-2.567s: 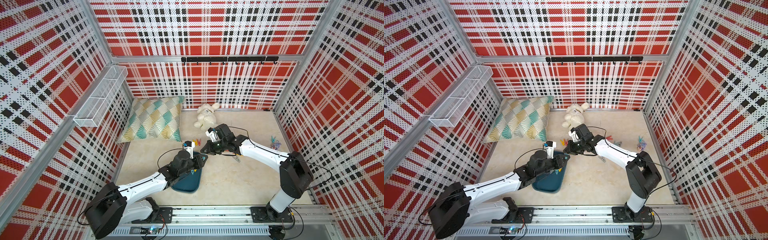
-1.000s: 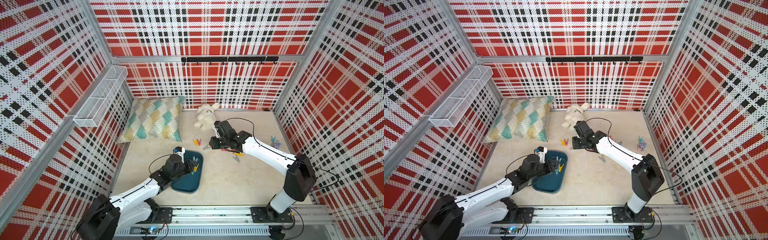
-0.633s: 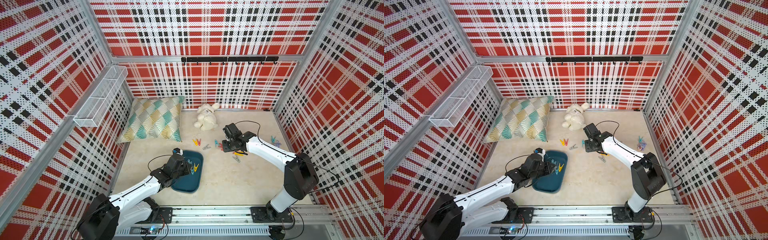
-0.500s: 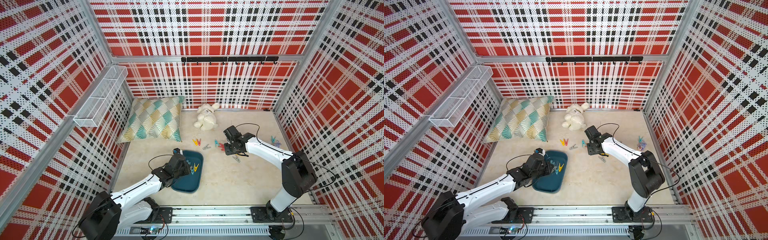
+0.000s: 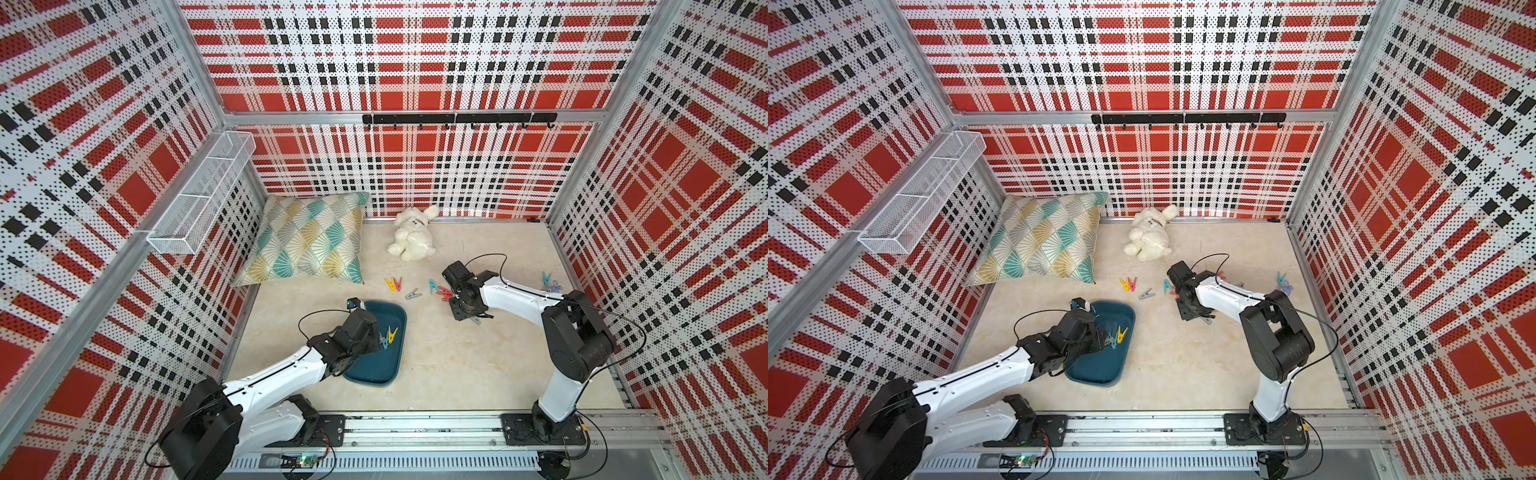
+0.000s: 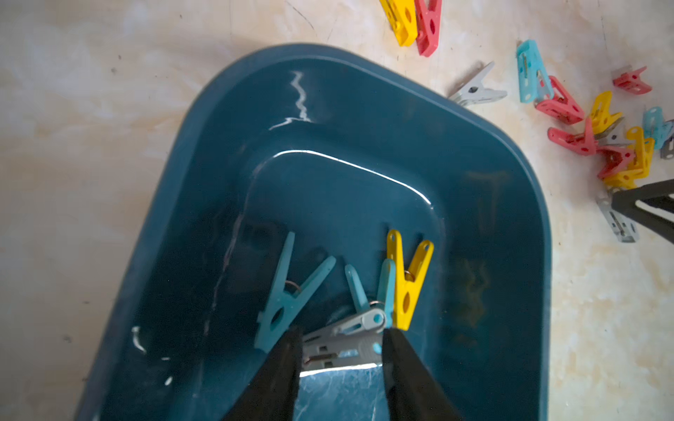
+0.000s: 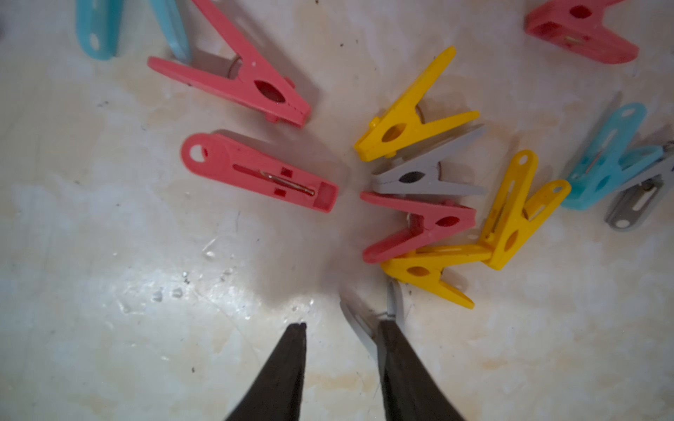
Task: Put the clothespins into the storage box
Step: Place the clothespin in the storage box, then pick up the clothespin from the center of the board.
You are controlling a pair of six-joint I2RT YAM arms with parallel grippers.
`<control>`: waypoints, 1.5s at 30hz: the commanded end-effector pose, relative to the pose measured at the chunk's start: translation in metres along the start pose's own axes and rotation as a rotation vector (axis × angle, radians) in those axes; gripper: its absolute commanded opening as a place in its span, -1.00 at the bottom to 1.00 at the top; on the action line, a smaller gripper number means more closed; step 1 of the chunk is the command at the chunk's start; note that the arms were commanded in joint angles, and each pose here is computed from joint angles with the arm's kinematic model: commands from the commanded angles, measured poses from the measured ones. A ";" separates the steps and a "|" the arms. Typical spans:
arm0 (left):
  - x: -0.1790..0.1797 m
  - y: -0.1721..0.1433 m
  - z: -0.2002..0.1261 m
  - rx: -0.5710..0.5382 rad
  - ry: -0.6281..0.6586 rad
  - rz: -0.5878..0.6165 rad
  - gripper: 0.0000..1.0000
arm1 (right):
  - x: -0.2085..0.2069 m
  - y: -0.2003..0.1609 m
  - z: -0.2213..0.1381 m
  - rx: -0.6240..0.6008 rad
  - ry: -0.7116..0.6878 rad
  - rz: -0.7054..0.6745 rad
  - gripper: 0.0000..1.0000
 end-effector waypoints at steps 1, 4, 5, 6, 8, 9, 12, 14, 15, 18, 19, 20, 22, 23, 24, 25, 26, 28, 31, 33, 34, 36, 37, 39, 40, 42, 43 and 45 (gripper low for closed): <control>-0.015 0.017 -0.013 -0.061 -0.045 -0.012 -0.15 | -0.004 -0.005 0.007 0.027 -0.023 -0.016 -0.22; -0.018 0.021 -0.016 -0.073 -0.064 -0.019 -0.15 | -0.004 -0.006 0.011 0.037 -0.022 -0.018 -0.25; -0.018 0.022 -0.017 -0.075 -0.067 -0.022 -0.15 | -0.004 -0.007 0.012 0.039 -0.024 -0.018 -0.26; -0.019 0.023 -0.018 -0.077 -0.073 -0.024 -0.15 | -0.004 -0.007 0.013 0.040 -0.022 -0.019 -0.28; -0.020 0.024 -0.018 -0.078 -0.078 -0.027 -0.16 | -0.004 -0.007 0.014 0.044 -0.021 -0.019 -0.32; -0.020 0.025 -0.019 -0.080 -0.082 -0.029 -0.16 | -0.004 -0.008 0.016 0.047 -0.021 -0.018 -0.33; -0.019 0.025 -0.019 -0.080 -0.087 -0.032 -0.17 | -0.005 -0.008 0.019 0.053 -0.020 -0.013 -0.37; -0.019 0.025 -0.019 -0.079 -0.089 -0.034 -0.17 | -0.004 -0.009 0.020 0.057 -0.020 -0.014 -0.38; -0.019 0.025 -0.019 -0.079 -0.090 -0.035 -0.17 | -0.005 -0.009 0.020 0.060 -0.019 -0.013 -0.39; -0.018 0.025 -0.020 -0.081 -0.095 -0.041 -0.18 | -0.005 -0.010 0.021 0.061 -0.021 -0.014 -0.46; -0.019 0.025 -0.019 -0.079 -0.097 -0.041 -0.18 | -0.004 -0.010 0.021 0.061 -0.018 -0.014 -0.47; -0.018 0.026 -0.019 -0.080 -0.099 -0.042 -0.18 | -0.004 -0.010 0.021 0.060 -0.014 -0.012 -0.50; -0.019 0.026 -0.019 -0.081 -0.105 -0.045 -0.19 | -0.003 -0.010 0.021 0.059 -0.005 -0.011 -0.57; -0.020 0.027 -0.020 -0.081 -0.109 -0.046 -0.19 | -0.003 -0.010 0.021 0.061 -0.005 -0.012 -0.60; -0.020 0.026 -0.019 -0.080 -0.110 -0.045 -0.19 | -0.002 -0.010 0.021 0.060 -0.002 -0.011 -0.62; -0.021 0.026 -0.019 -0.079 -0.112 -0.045 -0.19 | -0.003 -0.010 0.022 0.063 -0.002 -0.011 -0.64; -0.020 0.027 -0.019 -0.080 -0.113 -0.045 -0.19 | -0.002 -0.010 0.022 0.063 0.001 -0.012 -0.65; -0.021 0.027 -0.019 -0.078 -0.114 -0.045 -0.19 | -0.002 -0.011 0.022 0.064 0.000 -0.011 -0.70; -0.021 0.027 -0.019 -0.078 -0.119 -0.045 -0.19 | -0.001 -0.010 0.021 0.060 0.012 -0.005 -0.79; -0.023 0.027 -0.021 -0.081 -0.130 -0.048 -0.19 | 0.000 -0.009 0.019 0.050 0.030 0.002 -0.82; -0.024 0.028 -0.021 -0.083 -0.140 -0.049 -0.19 | 0.000 -0.007 0.016 0.042 0.036 0.008 -0.85; -0.028 0.029 -0.023 -0.086 -0.173 -0.049 -0.17 | 0.003 -0.004 0.011 0.024 0.075 0.023 -0.88; -0.031 0.029 -0.025 -0.086 -0.201 -0.051 -0.14 | 0.005 -0.001 0.007 0.012 0.098 0.032 -0.89; -0.037 0.031 -0.028 -0.091 -0.260 -0.057 -0.12 | 0.010 0.004 -0.002 -0.013 0.153 0.050 -0.91; -0.040 0.032 -0.029 -0.093 -0.291 -0.062 -0.10 | 0.012 0.007 -0.007 -0.026 0.181 0.059 -0.92; -0.046 0.033 -0.032 -0.092 -0.351 -0.072 -0.08 | 0.016 0.013 -0.016 -0.050 0.239 0.076 -0.93; -0.049 0.034 -0.032 -0.093 -0.377 -0.077 -0.07 | 0.019 0.017 -0.021 -0.064 0.271 0.084 -0.94; -0.054 0.034 -0.032 -0.088 -0.424 -0.085 -0.06 | 0.022 0.022 -0.031 -0.092 0.323 0.110 -0.97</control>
Point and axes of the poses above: each gripper's point midway between its finger pads, its own z axis out along the fingers, its own x axis along the line the jaws close on, y = z × x, the point moved 6 cm from there along -z, back along the fingers, and after that the axes turned 7 degrees about -z, right-handed, at the moved point
